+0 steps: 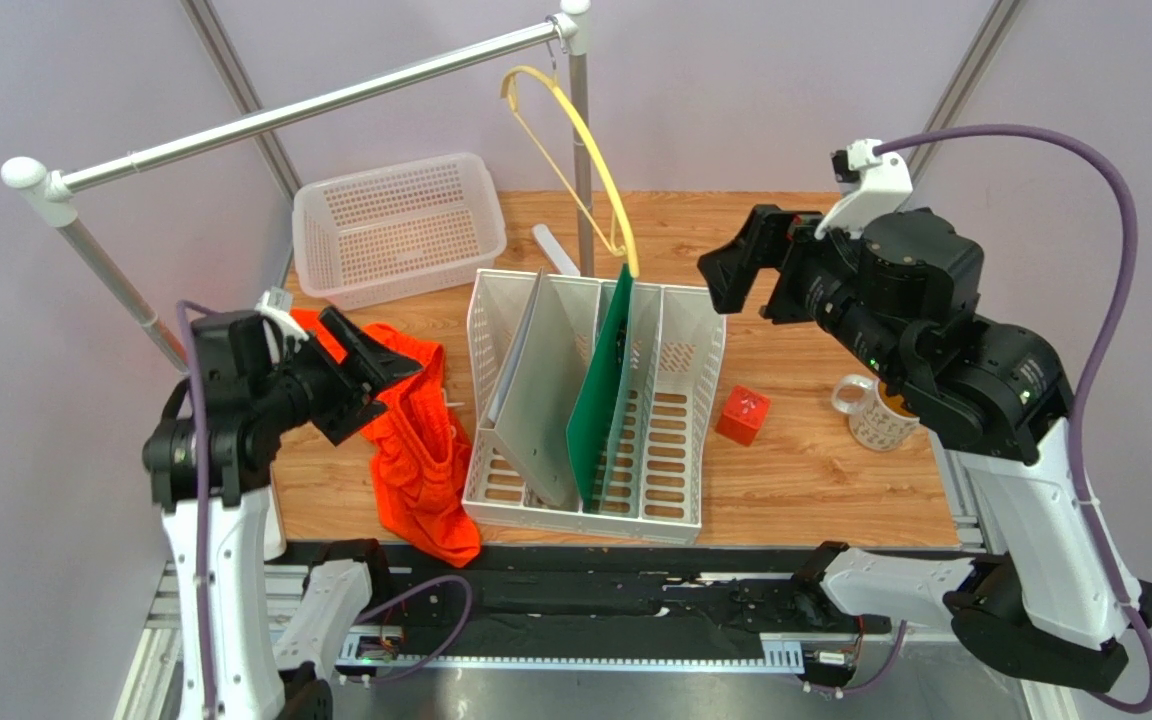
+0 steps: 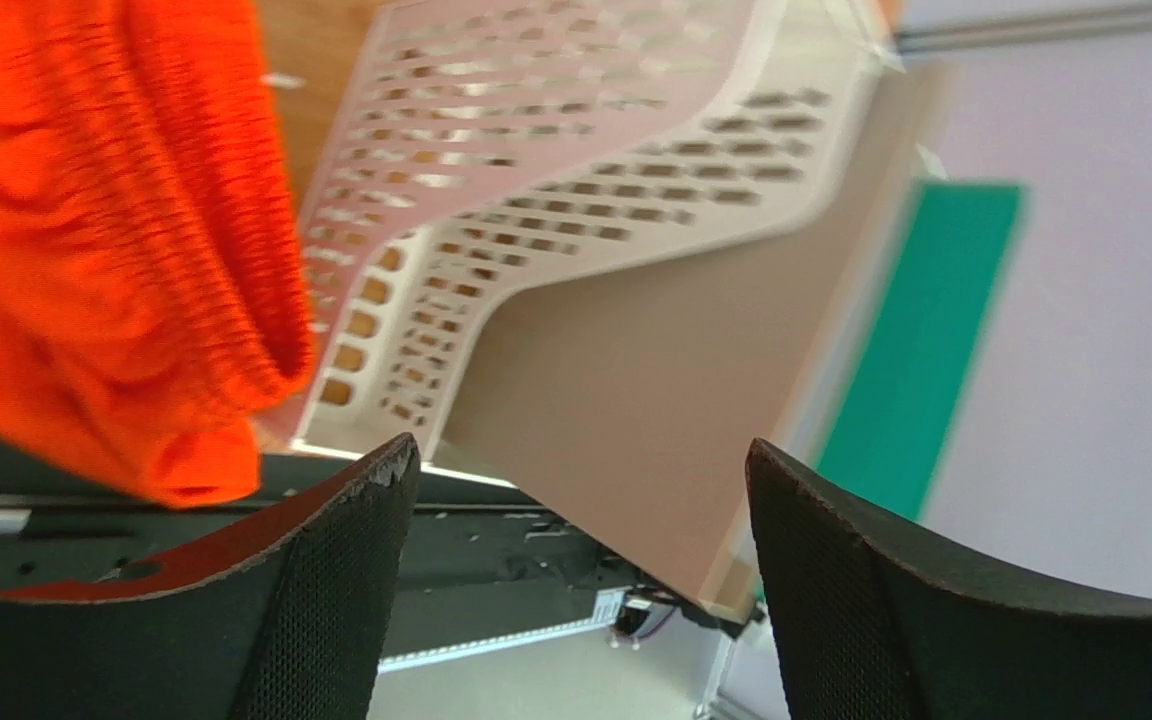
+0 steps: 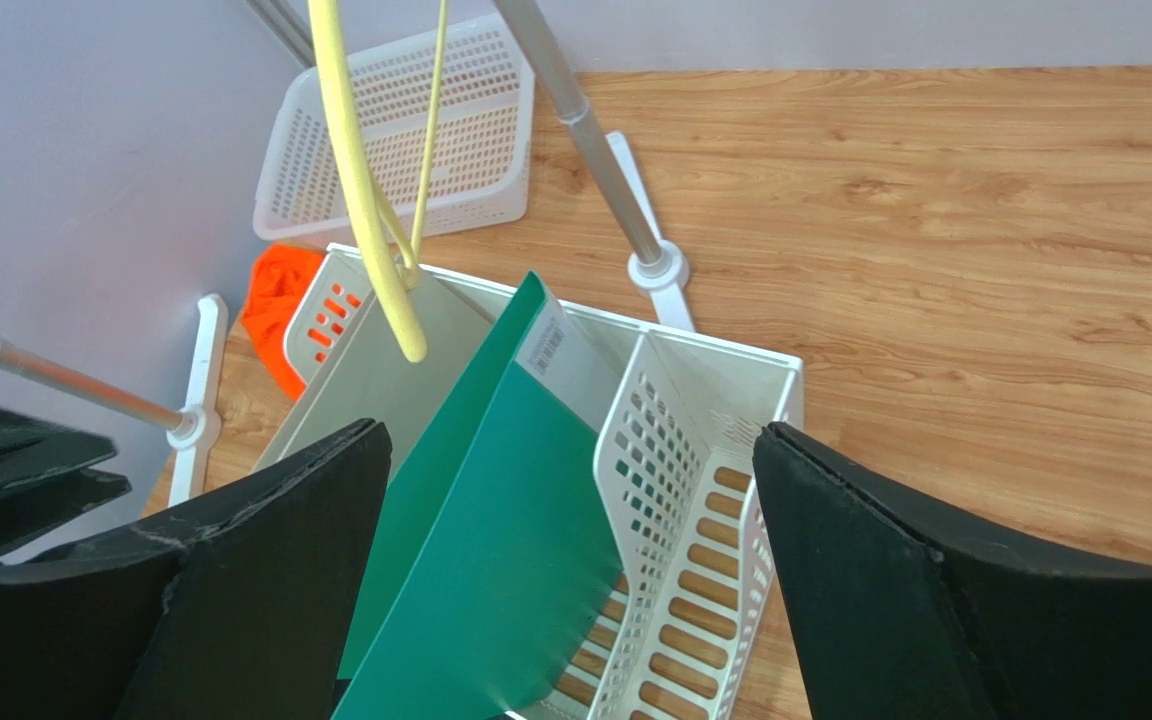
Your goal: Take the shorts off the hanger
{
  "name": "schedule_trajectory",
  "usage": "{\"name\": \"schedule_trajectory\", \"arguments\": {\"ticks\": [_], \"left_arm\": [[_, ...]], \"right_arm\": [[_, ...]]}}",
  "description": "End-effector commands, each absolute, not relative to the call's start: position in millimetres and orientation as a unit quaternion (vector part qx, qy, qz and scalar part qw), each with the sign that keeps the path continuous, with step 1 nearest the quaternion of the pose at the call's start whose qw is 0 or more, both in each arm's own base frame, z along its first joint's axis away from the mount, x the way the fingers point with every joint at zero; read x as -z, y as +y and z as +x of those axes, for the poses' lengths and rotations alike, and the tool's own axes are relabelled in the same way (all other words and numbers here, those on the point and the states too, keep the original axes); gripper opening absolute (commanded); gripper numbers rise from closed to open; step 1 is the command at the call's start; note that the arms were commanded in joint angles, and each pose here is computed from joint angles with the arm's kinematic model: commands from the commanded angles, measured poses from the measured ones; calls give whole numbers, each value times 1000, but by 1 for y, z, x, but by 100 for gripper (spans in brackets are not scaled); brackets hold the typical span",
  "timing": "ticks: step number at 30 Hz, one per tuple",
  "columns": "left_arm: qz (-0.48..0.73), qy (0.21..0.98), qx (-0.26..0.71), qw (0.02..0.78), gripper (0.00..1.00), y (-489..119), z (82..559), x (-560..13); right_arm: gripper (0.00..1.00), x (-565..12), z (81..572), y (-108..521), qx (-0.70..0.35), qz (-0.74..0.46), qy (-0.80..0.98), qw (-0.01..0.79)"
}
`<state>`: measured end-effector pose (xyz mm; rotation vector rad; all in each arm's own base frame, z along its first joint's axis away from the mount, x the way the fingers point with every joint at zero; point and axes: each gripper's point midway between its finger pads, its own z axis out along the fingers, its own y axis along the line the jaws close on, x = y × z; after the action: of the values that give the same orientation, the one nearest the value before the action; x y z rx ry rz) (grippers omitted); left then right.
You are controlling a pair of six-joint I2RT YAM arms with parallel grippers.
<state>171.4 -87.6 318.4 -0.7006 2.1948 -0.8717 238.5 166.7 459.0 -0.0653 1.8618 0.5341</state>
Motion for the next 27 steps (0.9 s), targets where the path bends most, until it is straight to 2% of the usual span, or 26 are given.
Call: {"name": "schedule_trajectory", "arguments": {"ticks": [1,4,9,14,19,23,27], "left_arm": [[-344,876,229,251,86,-57,191,-260],[-402,875,173,207,89,-40,206,-228],[-470,864,138,115,91,-33,221,-168],[-556,808,160,112,91,-24,242,-145],[-657,738,134,72,95,-11,237,-112],[-729,658,175,64,96,-8,255,-100],[-765,621,166,40,98,-3,265,-85]], "right_arm": [[98,-445,241,152,-187,-17,811,555],[98,-430,242,150,-180,-15,821,541],[98,-414,227,144,-205,-26,824,528],[98,-409,227,133,-223,-15,823,522],[98,-413,236,113,-172,-13,816,551],[98,-415,244,107,-152,-6,814,561],[98,-421,249,102,-142,2,812,566]]}}
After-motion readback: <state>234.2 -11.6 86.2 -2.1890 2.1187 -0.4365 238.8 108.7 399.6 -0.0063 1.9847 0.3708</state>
